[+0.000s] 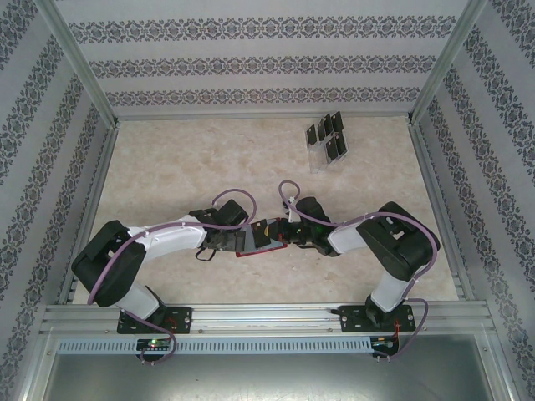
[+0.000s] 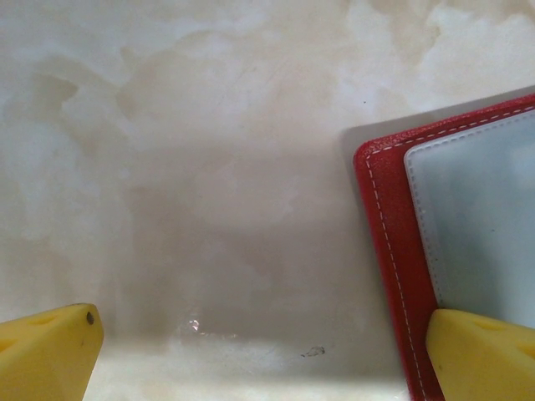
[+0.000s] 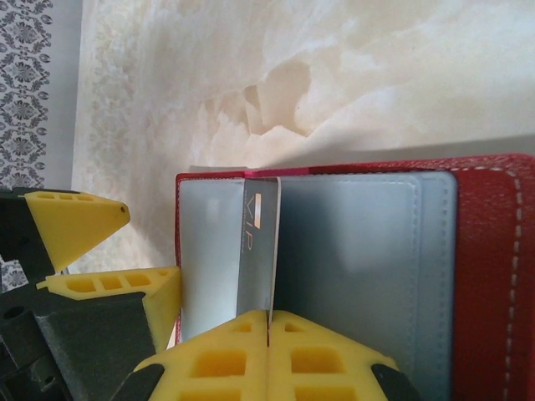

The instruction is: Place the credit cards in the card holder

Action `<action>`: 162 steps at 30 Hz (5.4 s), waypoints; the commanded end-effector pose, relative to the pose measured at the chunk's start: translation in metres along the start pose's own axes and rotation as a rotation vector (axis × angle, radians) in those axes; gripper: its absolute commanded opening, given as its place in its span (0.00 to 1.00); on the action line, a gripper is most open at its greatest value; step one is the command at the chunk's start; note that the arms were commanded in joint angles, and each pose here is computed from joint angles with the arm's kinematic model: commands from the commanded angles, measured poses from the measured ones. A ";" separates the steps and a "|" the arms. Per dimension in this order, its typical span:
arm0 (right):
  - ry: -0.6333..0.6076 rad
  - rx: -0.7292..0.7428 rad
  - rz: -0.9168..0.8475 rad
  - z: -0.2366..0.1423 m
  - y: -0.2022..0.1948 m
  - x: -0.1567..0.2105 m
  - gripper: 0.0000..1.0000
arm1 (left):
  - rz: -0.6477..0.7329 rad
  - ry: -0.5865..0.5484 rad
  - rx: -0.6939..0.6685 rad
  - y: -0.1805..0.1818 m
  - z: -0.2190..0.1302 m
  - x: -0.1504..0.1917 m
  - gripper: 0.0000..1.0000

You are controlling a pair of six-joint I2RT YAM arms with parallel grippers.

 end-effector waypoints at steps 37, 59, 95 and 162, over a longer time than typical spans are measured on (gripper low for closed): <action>0.110 0.061 0.081 0.012 -0.019 0.024 0.00 | 0.025 0.009 -0.027 0.002 0.000 0.008 1.00; 0.109 0.054 0.050 0.007 -0.002 0.021 0.36 | 0.021 0.004 -0.019 0.002 -0.002 0.007 1.00; 0.040 0.254 0.092 -0.023 -0.042 0.009 0.02 | 0.078 -0.092 0.150 -0.074 -0.019 -0.057 1.00; -0.022 0.217 -0.056 -0.062 0.027 -0.022 0.26 | -0.017 -0.105 0.073 -0.025 -0.030 -0.029 1.00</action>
Point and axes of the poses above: each hand's point on the last joint's axis, 136 mm out from that joint toward the fingers, its own z axis out along the fingers, its own y axis along the line the jaws close on, x = y × z, the point moved 7 cm from there along -z, back along the fingers, and after that the axes turned 5 degrees about z, right-handed, at the moved point
